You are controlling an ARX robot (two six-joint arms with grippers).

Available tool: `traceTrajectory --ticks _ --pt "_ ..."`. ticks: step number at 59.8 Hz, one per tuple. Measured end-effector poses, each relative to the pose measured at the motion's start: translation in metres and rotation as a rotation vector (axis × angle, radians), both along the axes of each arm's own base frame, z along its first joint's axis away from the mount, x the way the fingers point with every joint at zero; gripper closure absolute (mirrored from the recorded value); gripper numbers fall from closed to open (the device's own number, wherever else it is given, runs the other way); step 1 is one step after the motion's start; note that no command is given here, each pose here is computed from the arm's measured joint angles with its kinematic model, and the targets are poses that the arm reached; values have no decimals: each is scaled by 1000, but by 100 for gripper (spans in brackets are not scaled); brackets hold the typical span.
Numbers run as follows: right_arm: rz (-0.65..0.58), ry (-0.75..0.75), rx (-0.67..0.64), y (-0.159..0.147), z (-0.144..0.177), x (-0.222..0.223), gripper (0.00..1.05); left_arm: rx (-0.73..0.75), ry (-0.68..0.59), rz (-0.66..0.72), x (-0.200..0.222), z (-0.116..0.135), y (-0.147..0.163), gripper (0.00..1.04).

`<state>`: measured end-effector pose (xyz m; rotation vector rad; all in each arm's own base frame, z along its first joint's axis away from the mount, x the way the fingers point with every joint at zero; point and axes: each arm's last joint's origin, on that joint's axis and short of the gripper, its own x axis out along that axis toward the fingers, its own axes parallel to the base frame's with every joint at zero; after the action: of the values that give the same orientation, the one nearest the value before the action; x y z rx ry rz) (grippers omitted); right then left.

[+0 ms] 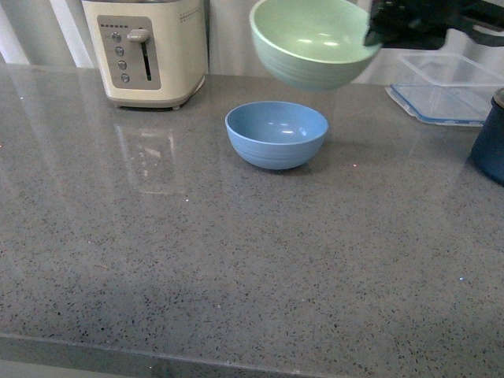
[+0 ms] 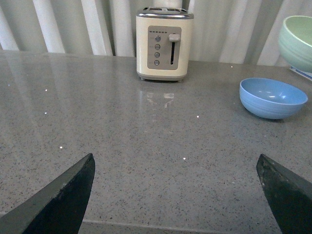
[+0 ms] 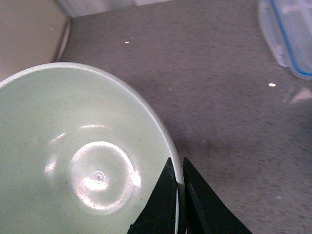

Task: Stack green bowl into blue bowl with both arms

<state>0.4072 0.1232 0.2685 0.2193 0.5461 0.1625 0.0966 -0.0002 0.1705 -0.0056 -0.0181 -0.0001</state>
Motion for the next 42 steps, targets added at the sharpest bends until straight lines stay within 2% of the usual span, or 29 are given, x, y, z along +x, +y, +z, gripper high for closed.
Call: traceTrajectory --ticks 11,23,42 --pt "56 34 -37 32 -18 10 104 0 0 0 0 0 0 7" --pt "45 77 -68 34 -39 19 104 0 0 0 0 0 0 7" --pt "13 80 -87 31 -46 32 104 0 0 0 0 0 0 7"
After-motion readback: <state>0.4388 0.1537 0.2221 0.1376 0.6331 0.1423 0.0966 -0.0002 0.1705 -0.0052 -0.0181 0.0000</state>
